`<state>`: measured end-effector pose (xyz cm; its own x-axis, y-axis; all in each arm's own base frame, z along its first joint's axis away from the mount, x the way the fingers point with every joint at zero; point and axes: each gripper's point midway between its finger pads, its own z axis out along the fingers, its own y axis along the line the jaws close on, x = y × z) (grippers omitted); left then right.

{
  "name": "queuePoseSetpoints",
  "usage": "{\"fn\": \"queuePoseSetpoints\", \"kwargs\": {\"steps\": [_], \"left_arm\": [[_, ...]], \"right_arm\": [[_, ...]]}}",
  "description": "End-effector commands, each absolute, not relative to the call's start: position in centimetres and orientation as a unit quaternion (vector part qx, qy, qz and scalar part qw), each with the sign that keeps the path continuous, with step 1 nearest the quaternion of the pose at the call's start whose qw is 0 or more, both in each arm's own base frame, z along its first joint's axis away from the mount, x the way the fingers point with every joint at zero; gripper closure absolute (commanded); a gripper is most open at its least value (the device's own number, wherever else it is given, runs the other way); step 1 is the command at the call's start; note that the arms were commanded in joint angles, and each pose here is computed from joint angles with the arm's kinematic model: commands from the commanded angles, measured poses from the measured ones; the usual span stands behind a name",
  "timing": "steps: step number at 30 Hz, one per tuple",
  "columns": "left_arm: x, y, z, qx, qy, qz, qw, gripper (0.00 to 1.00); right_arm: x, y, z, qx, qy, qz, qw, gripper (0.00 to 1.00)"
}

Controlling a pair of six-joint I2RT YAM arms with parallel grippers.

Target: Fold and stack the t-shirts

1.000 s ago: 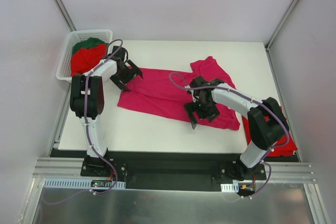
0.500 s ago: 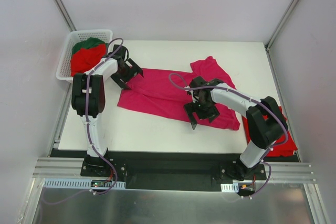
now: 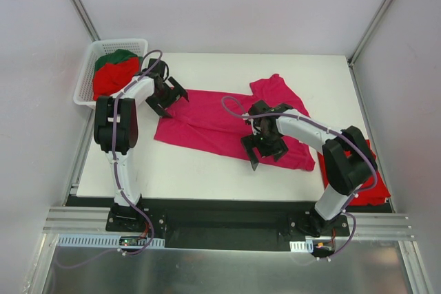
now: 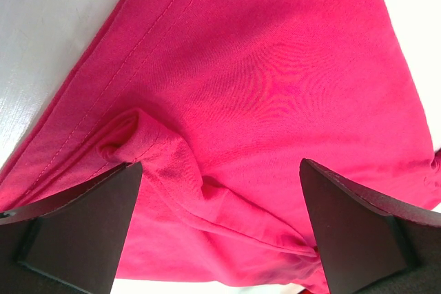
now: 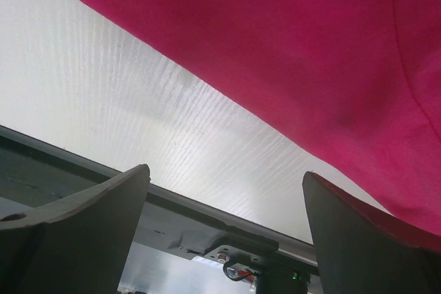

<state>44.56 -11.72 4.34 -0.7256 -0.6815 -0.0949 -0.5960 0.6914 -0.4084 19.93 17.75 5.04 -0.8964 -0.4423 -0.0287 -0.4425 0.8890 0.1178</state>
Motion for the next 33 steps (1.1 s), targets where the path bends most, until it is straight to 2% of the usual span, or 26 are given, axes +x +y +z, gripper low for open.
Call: {"fn": "queuePoseSetpoints", "kwargs": {"steps": [1, 33], "left_arm": [[44.8, -12.0, 5.2, -0.340, 0.915, -0.181, 0.124, 0.01], [50.1, -12.4, 6.8, -0.333, 0.907, -0.199, 0.166, 0.01]], "right_arm": [[19.5, 17.5, 5.1, -0.234, 0.971, 0.053, -0.012, 0.04], [19.6, 17.3, 4.7, -0.240, 0.970, 0.041, -0.023, 0.04]]}}
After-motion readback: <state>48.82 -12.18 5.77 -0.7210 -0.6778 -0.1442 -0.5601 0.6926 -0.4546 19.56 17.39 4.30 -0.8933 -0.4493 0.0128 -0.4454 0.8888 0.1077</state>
